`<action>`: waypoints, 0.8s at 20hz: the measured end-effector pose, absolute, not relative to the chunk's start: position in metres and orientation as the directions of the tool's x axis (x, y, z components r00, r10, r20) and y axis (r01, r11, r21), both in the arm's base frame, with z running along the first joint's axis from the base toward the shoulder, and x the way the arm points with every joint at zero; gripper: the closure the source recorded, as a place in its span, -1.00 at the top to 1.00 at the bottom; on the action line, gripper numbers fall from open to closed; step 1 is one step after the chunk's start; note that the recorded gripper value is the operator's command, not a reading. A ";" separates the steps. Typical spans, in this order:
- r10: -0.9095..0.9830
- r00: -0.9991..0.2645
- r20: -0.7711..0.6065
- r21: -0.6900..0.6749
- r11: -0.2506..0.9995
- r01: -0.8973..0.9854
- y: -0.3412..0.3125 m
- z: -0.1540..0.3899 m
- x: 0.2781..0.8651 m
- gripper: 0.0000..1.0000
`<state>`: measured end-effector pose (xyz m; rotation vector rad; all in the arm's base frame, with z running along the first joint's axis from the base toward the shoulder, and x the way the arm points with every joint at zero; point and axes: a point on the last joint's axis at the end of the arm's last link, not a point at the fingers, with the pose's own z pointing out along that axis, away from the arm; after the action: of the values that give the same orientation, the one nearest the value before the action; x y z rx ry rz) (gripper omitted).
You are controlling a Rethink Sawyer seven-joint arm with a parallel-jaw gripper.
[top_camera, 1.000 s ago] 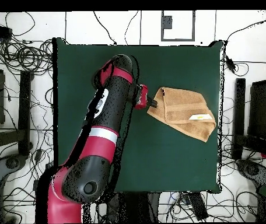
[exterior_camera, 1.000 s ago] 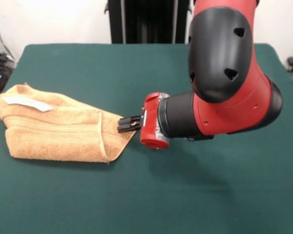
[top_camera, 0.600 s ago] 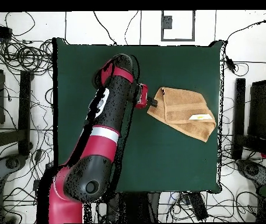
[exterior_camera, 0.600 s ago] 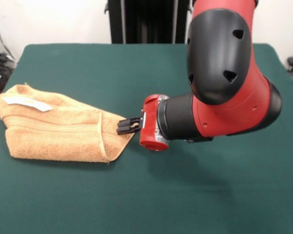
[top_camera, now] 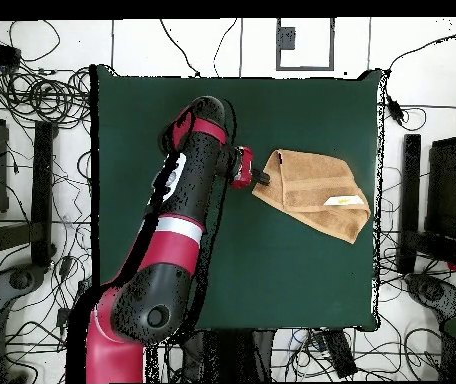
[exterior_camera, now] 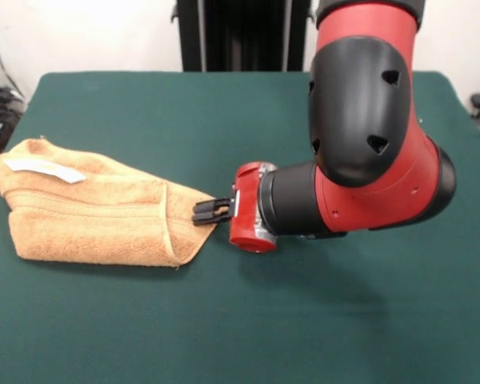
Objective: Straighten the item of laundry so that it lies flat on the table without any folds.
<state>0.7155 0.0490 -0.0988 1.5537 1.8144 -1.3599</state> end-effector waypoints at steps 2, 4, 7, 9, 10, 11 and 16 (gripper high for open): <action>0.517 -0.315 -0.796 -0.418 -0.094 0.903 0.048 -0.099 0.714 -1.00; 0.512 -0.316 -0.799 -0.423 -0.103 0.900 0.047 -0.098 0.713 -1.00; 0.504 -0.317 -0.803 -0.428 -0.119 0.896 0.046 -0.095 0.712 -1.00; 0.497 -0.318 -0.807 -0.431 -0.127 0.894 0.046 -0.092 0.711 -1.00; 0.493 -0.319 -0.810 -0.431 -0.131 0.893 0.045 -0.091 0.712 -1.00; 0.489 -0.319 -0.812 -0.431 -0.134 0.892 0.045 -0.089 0.712 -1.00; 0.483 -0.319 -0.815 -0.430 -0.136 0.892 0.044 -0.088 0.712 -1.00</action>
<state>0.7123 0.0442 -0.0876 1.5355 1.7537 -1.4458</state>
